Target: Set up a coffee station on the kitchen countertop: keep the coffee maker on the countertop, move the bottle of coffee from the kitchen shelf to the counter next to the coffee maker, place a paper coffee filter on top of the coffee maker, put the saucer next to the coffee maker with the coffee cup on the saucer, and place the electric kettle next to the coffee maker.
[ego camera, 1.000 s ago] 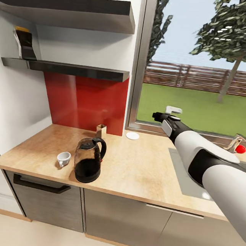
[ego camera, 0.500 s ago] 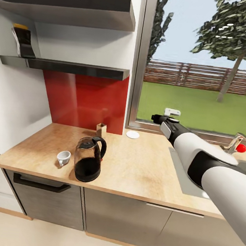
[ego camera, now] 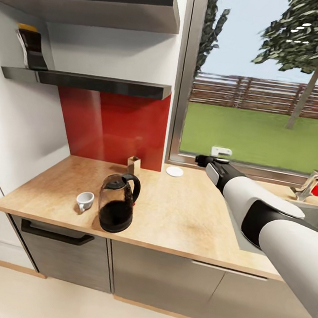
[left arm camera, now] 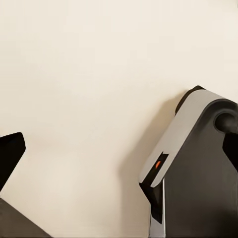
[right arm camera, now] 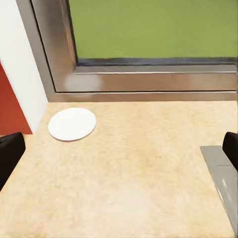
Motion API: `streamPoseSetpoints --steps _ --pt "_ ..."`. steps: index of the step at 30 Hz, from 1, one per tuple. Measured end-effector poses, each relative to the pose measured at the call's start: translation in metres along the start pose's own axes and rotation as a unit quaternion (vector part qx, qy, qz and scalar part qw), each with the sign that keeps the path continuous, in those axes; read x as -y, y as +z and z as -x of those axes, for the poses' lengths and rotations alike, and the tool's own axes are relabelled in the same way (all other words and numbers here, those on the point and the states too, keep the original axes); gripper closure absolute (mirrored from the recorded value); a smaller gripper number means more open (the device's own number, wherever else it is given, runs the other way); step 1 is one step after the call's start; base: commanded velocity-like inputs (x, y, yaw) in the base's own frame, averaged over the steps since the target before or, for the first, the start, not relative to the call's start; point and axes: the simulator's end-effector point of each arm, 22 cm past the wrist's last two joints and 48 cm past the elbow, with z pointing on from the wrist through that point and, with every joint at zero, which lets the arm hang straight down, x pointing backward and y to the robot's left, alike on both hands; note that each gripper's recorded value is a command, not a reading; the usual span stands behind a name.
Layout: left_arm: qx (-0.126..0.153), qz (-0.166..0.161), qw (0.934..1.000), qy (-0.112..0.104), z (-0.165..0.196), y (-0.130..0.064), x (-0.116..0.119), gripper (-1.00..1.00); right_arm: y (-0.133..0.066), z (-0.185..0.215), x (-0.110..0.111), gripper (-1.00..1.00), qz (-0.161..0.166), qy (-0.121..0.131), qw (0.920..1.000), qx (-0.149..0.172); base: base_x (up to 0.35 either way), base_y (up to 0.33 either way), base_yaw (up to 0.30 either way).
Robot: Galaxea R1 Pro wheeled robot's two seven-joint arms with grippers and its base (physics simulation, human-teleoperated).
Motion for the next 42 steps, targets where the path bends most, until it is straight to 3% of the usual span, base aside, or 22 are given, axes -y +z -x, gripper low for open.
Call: streamPoseSetpoints --steps 5,9,15,29,42 --pt "-0.004 0.0 1.0 0.002 -0.004 -0.001 0.001 -1.0 0.003 -0.017 -0.006 -1.0 0.004 -0.016 0.9994 -0.029 0.0 0.0 0.085" --pt "-0.008 0.0 1.0 0.002 -0.007 -0.002 0.002 -1.0 0.005 -0.021 -0.011 -1.0 0.01 -0.017 0.9993 -0.033 0.0 0.0 0.086" --pt "-0.012 0.002 0.9999 0.004 -0.01 -0.003 0.0 -1.0 0.012 -0.025 0.004 -1.0 0.001 -0.016 0.9993 -0.033 0.0 0.0 0.083" --pt "-0.022 0.007 0.9997 0.006 -0.016 -0.005 -0.003 -1.0 0.02 -0.044 -0.005 -1.0 0.005 -0.032 0.9984 -0.047 0.0 0.0 0.076" --pt "-0.032 0.011 0.9994 0.009 -0.023 -0.008 -0.006 -1.0 0.029 -0.061 -0.003 -1.0 0.004 -0.031 0.9977 -0.06 0.0 0.0 0.084"
